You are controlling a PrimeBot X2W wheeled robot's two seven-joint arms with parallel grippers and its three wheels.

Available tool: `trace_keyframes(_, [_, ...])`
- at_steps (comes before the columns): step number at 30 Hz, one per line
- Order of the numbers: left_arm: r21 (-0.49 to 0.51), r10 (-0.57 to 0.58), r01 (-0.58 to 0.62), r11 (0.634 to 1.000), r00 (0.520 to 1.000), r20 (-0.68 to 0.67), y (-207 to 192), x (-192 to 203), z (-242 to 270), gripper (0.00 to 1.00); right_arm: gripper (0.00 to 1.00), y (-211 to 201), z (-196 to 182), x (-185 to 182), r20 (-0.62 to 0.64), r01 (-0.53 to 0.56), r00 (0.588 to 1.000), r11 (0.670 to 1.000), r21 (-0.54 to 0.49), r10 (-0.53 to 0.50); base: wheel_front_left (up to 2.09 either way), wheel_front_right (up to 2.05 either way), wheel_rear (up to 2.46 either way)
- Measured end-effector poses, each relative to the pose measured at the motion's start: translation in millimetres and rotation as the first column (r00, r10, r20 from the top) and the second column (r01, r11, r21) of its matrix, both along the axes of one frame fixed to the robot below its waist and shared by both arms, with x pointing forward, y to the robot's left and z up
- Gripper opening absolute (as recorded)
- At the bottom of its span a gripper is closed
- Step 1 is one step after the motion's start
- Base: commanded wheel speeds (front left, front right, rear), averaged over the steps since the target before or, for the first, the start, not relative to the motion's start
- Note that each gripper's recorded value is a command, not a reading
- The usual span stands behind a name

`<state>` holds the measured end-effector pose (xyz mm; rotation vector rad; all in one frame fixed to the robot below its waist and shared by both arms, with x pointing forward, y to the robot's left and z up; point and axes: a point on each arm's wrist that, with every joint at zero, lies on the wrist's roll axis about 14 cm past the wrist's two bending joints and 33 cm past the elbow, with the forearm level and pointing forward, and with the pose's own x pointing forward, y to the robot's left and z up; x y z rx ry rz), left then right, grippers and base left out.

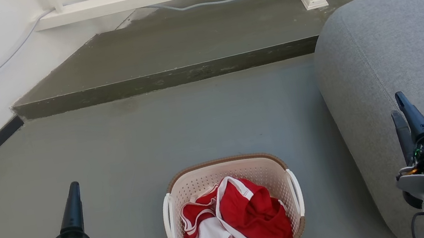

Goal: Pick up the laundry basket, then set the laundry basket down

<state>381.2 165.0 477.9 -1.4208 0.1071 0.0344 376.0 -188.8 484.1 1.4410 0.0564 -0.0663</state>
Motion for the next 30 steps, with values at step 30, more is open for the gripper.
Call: trace_keyframes(30, [0.562,-0.132,0.061,0.825,0.987,0.087,-24.1,6.4,23.5,1.0,1.0,15.6,16.8,2.7,0.048,-0.094,0.99,0.862,-0.499,0.136,0.0,0.0,0.0])
